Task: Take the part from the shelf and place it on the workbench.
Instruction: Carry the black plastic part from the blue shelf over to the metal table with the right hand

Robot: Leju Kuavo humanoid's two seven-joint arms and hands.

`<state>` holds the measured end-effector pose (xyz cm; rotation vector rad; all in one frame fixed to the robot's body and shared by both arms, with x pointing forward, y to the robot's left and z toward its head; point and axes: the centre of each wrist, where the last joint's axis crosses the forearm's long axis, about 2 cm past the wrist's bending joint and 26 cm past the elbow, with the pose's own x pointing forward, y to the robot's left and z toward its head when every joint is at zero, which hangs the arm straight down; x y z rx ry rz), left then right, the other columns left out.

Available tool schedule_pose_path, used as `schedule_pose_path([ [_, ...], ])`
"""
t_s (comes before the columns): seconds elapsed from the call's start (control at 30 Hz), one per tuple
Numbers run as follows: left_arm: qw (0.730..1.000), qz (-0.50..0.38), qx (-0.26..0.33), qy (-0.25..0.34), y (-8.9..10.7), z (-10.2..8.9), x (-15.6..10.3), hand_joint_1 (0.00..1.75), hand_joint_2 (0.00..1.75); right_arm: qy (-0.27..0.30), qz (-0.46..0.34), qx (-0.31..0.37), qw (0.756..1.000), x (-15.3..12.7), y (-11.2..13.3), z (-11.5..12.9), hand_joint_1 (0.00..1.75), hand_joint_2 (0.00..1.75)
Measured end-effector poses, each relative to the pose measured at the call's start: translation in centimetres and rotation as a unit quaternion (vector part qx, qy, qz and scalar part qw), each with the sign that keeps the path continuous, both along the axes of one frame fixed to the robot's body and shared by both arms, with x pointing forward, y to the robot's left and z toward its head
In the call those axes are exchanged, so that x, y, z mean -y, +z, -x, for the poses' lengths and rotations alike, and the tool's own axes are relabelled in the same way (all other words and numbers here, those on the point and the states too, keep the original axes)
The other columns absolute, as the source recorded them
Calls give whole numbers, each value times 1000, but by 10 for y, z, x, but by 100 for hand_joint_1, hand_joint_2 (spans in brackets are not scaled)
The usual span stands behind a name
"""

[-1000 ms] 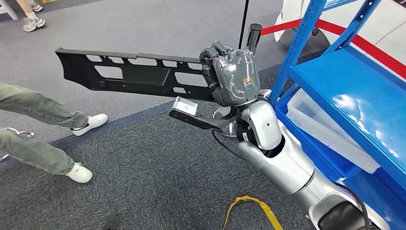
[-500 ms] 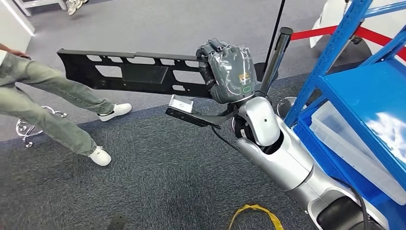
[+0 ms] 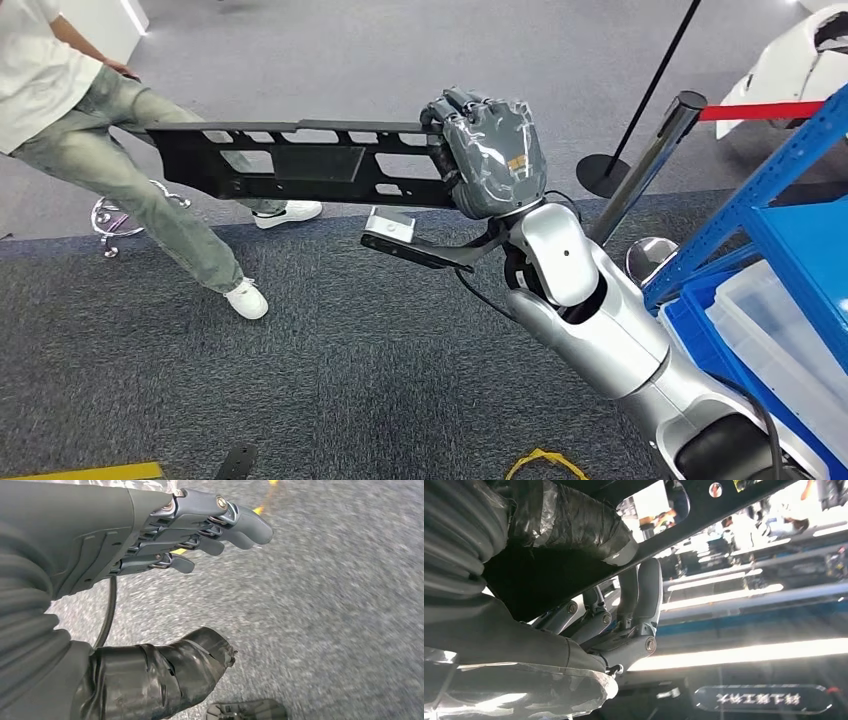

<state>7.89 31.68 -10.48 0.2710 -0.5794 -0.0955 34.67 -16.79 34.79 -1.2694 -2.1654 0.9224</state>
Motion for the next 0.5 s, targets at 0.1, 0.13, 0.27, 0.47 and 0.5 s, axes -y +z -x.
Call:
schedule_pose_path([
  [0.1,1000,0,-2,2,0,1,0,0,175,-7,6,-3,1000,4,-2,2,175,175],
  [0.13,1000,0,-2,3,0,1,0,0,175,-9,7,-3,1000,5,-2,2,175,175],
  [0.27,1000,-2,-6,4,-1,3,-1,0,175,-13,9,-3,1000,9,-3,5,175,175],
  [0.47,1000,-4,-7,4,0,3,-2,0,175,-19,13,-7,1000,13,-5,6,175,175],
  [0.5,1000,-4,-7,4,0,3,-2,0,175,-20,14,-9,1000,14,-6,6,175,175],
])
